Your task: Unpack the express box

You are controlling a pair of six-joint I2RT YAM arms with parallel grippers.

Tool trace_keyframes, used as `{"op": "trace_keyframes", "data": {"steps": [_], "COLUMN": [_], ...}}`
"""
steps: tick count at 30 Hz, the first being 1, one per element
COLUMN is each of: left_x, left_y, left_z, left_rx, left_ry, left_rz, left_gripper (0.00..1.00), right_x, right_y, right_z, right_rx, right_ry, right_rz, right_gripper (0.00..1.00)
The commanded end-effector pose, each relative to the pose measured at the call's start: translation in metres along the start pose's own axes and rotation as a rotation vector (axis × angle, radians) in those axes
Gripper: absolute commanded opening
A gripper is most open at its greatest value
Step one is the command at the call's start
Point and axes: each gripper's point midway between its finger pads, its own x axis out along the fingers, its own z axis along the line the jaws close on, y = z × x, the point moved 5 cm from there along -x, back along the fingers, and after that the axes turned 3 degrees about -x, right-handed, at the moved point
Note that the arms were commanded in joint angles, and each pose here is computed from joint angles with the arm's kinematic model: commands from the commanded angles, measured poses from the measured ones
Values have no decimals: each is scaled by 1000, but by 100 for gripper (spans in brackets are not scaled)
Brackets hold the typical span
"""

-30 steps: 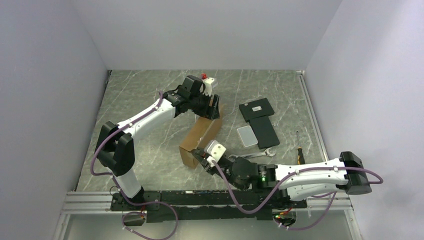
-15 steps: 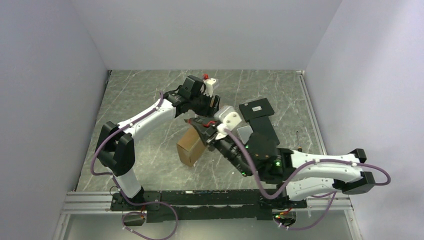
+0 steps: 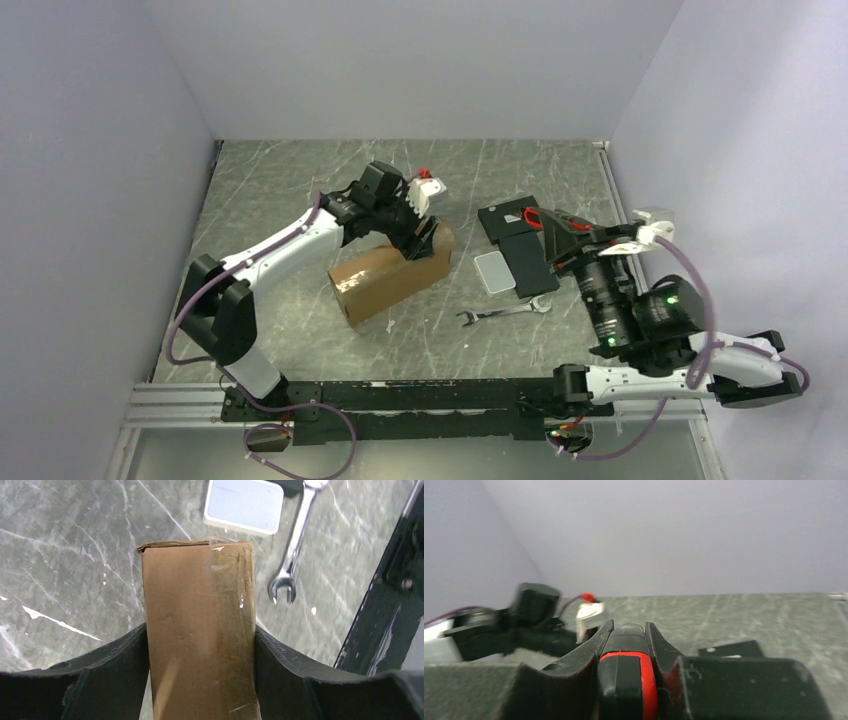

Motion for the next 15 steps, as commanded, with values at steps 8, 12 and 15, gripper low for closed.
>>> {"op": "trace_keyframes", "data": {"steps": [8,12,15], "left_x": [-49,-54,-55], "left_y": [55,61,64], "left_z": [-25,-23,-16], "left_rx": [261,292,318], "left_ry": [93,33,-29], "left_rz": [94,52,30], "left_gripper": [69,66,66], "right_x": [81,90,98], "right_y": [100,109,125], "right_z": [11,44,57], "right_rx": [-146,-27,-1], "right_ry": [100,-72,-89], "right_rz": [274,274,343], "right_gripper": [0,0,0]}}
